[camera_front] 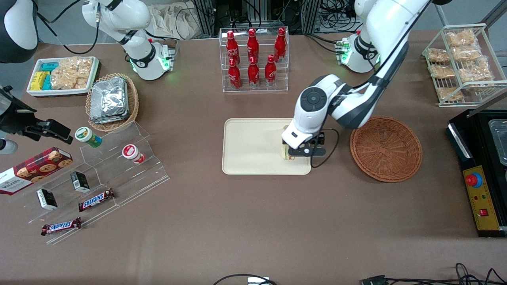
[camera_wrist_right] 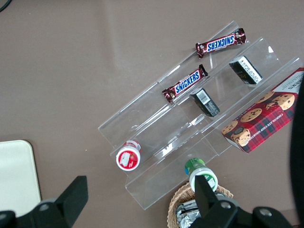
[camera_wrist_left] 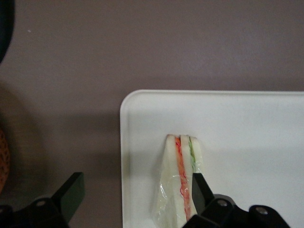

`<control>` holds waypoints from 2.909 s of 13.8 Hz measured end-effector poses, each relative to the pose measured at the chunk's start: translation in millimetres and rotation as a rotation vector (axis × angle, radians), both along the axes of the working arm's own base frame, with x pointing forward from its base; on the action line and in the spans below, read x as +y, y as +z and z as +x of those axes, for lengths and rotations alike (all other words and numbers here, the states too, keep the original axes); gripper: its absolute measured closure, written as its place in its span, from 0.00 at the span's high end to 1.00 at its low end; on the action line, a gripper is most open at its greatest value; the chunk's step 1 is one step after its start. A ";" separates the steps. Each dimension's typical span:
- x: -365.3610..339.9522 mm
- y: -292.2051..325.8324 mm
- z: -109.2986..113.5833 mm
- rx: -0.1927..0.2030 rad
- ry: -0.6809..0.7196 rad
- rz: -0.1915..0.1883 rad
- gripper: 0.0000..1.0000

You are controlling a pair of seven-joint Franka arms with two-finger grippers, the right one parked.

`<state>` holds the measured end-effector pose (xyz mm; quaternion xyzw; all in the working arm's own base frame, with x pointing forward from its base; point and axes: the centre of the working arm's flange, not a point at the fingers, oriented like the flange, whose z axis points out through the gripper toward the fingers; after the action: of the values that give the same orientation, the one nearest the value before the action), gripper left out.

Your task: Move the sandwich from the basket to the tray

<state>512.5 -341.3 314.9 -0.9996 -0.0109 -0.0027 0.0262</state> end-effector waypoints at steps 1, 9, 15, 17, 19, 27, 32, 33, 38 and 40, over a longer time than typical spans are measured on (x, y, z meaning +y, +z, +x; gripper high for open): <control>6.8 12.7 9.2 -0.005 0.043 0.011 1.00; 91.9 88.5 75.7 -0.071 0.270 0.027 1.00; 109.8 105.4 83.9 -0.071 0.310 0.034 1.00; 112.3 105.5 84.9 -0.070 0.308 0.034 1.00; 122.4 108.9 88.5 -0.071 0.292 0.034 1.00; 257.5 187.8 81.6 0.023 0.132 -0.008 1.00; 300.6 243.6 50.4 0.040 0.012 -0.008 1.00; 303.4 253.3 44.0 0.040 -0.009 -0.019 1.00; 315.3 295.4 13.6 0.028 -0.040 -0.046 1.00; 310.5 299.6 10.4 0.024 -0.067 -0.046 1.00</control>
<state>523.0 -30.8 614.5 -0.9997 0.0228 0.0088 0.0034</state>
